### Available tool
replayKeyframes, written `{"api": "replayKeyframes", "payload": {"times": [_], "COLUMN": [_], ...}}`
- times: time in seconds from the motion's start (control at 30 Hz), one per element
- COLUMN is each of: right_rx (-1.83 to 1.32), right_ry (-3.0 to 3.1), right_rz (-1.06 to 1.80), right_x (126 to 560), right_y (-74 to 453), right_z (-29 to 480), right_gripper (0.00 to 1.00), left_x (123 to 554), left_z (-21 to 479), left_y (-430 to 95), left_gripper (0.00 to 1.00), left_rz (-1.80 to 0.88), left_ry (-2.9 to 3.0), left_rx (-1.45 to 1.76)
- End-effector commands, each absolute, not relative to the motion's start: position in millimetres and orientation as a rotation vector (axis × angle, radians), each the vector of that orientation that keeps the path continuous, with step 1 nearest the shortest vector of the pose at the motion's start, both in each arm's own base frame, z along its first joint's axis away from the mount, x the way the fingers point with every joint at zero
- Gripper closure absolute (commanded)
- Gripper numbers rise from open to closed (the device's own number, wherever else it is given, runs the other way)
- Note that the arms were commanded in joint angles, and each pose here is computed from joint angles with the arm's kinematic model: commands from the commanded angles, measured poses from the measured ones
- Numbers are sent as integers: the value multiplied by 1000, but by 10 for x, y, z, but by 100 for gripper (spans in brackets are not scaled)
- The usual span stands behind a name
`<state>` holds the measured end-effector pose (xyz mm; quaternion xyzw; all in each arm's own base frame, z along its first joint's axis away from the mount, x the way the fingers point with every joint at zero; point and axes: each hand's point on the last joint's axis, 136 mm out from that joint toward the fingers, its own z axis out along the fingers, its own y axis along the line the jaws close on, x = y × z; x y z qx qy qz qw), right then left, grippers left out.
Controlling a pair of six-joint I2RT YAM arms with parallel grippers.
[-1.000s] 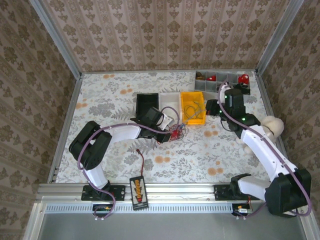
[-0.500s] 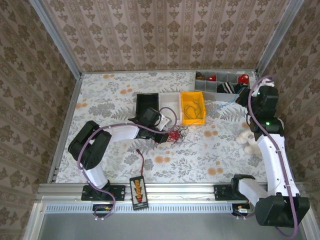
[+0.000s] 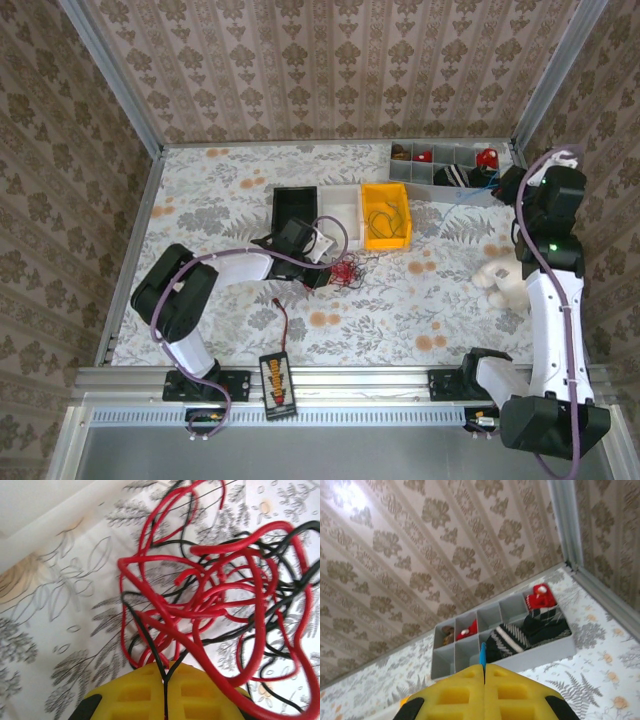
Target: Untangle the cables
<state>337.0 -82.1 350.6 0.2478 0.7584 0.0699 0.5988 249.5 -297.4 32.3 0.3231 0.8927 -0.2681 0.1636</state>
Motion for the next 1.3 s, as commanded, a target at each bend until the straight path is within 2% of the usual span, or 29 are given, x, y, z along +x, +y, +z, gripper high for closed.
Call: {"api": "replayKeyframes", "payload": {"times": [0.0, 0.2, 0.37, 0.57, 0.83, 1.03, 1.27], "right_rx": [639, 606, 612, 442, 281, 170, 88], "right_ry": [1703, 1703, 1691, 1735, 1766, 1823, 1861], "right_rz": [92, 132, 53, 157, 289, 400, 451], "right_x": [3244, 3279, 3211, 3390, 3673, 4074, 4349], "right_y": [-1043, -1000, -1126, -708, -172, 337, 737], "right_z": [3675, 3740, 3885, 3970, 4047, 3879, 3760], "right_gripper": [100, 100, 100, 100, 100, 100, 100], "left_x": [2442, 2397, 2489, 2446, 2630, 2670, 2649], "left_z": [62, 39, -69, 194, 673, 734, 684], "left_y": [-2603, -2557, -2329, -2680, -3068, -3131, -3110], "left_gripper": [100, 100, 100, 100, 100, 100, 100], "left_rz": [-587, -583, -423, -618, -845, -887, -895], "left_ry": [2682, 2706, 2772, 2619, 2444, 2435, 2441], "left_rx": [887, 874, 808, 940, 858, 825, 796]}}
